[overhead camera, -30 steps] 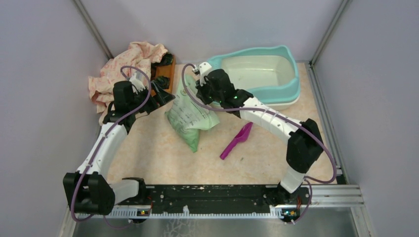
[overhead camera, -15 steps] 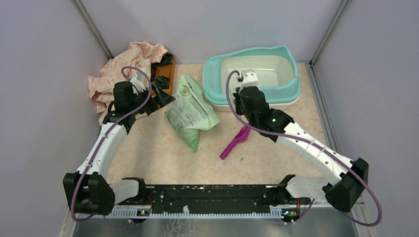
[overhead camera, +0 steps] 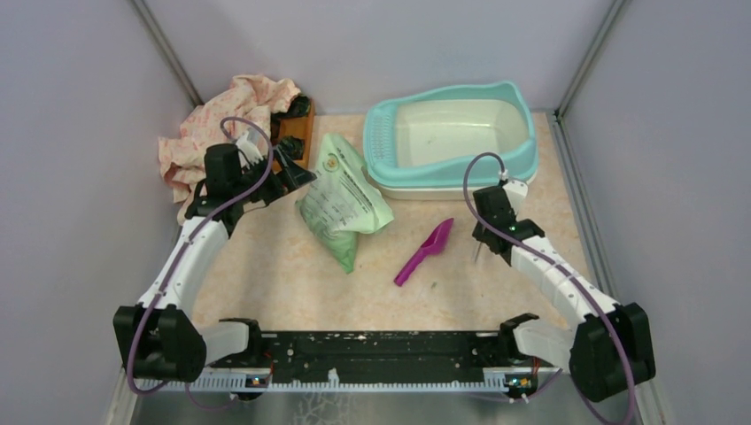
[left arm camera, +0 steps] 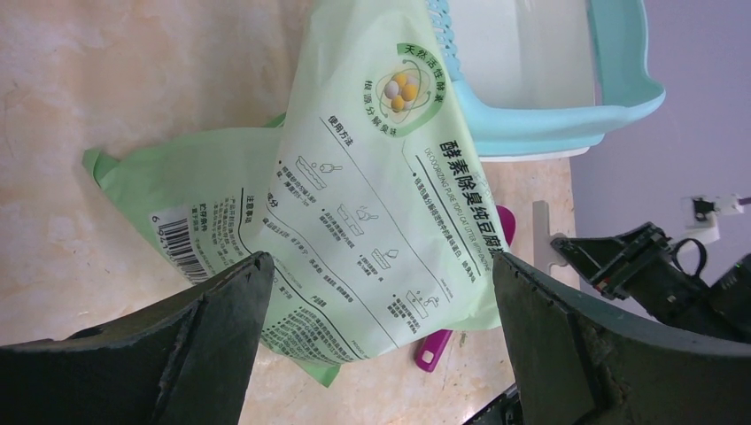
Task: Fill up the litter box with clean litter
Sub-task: Place the clamp at the center of the board, then open the cat litter bag at the center of the board.
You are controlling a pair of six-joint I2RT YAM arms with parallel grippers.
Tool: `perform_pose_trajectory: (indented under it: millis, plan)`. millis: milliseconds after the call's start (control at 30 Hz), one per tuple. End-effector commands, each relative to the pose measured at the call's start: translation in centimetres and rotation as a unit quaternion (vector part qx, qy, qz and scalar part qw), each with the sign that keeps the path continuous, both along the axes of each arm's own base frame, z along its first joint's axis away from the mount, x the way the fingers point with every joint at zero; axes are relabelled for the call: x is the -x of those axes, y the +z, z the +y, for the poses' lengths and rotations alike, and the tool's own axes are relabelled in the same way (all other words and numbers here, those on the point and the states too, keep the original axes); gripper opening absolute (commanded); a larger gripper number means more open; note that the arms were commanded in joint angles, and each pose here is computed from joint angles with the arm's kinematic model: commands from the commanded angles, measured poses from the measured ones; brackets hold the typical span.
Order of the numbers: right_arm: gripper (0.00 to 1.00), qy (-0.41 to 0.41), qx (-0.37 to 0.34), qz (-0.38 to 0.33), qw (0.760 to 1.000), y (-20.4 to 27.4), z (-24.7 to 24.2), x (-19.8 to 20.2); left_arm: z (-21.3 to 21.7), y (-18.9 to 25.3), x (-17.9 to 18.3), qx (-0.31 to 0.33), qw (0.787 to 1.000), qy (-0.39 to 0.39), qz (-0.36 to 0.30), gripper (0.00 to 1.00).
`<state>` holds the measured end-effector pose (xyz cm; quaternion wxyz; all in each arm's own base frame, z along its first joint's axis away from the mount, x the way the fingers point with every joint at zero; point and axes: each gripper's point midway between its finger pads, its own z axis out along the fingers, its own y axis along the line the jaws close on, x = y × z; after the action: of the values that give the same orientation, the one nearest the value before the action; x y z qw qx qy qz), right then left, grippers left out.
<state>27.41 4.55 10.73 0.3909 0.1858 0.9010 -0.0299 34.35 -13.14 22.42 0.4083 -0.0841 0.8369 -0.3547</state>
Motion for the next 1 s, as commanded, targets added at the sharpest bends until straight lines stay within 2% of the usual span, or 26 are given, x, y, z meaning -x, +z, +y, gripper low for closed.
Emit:
perform_pose_trajectory:
  millis: [0, 33, 100, 167, 267, 333, 467, 567, 633, 800, 900, 967]
  plan:
    - [0.29, 0.004, -0.041, 0.003, 0.999, -1.1, 1.1, -1.7, -0.4, 1.6, -0.3, 0.000, 1.000, -0.012, -0.018, 0.99]
    - [0.36, 0.013, -0.041, 0.003, 0.999, -0.9, 1.3, -1.9, -0.3, 1.6, -0.3, 0.000, 1.000, -0.012, -0.018, 0.99]
    - [0.59, 0.031, -0.039, -0.003, 0.999, 0.1, 1.7, -2.4, -0.3, 1.7, -0.3, -0.003, 1.000, -0.011, -0.019, 0.99]
    - [0.72, 0.050, -0.034, -0.016, 0.998, 1.9, 2.0, -3.0, -0.2, 1.7, -0.3, -0.007, 1.000, -0.009, -0.017, 0.99]
    - [0.74, 0.114, -0.061, -0.052, 0.990, 5.8, 4.1, -4.0, -0.2, 1.7, -0.3, -0.006, 1.000, -0.010, -0.016, 0.99]
    - [0.74, 0.188, -0.105, -0.090, 0.972, 8.8, 7.1, -4.6, -0.3, 1.7, -0.3, -0.005, 1.000, -0.011, -0.014, 0.99]
    - [0.78, 0.340, -0.230, -0.152, 0.899, 14.4, 14.4, -5.2, -0.2, 1.8, -0.3, -0.007, 1.000, -0.011, -0.012, 0.99]
    - [0.78, 0.416, -0.303, -0.117, 0.849, 14.5, 18.5, -5.3, -0.1, 2.1, -0.3, -0.011, 1.000, -0.010, -0.011, 0.99]
    - [0.78, 0.443, -0.332, -0.090, 0.828, 13.5, 20.5, -5.5, 0.0, 2.3, -0.1, -0.016, 1.000, -0.008, -0.013, 0.99]
    - [0.80, 0.462, -0.371, -0.031, 0.805, 10.2, 24.1, -5.9, 0.1, 2.3, 0.3, -0.017, 1.000, -0.006, -0.012, 0.99]
    - [0.81, 0.471, -0.376, -0.019, 0.798, 9.3, 25.6, -5.8, 0.2, 2.2, 0.6, -0.016, 1.000, -0.004, -0.011, 0.99]
    - [0.81, 0.483, -0.391, -0.019, 0.783, 9.4, 26.8, -5.5, 0.2, 2.3, 0.7, -0.017, 1.000, -0.003, -0.013, 0.99]
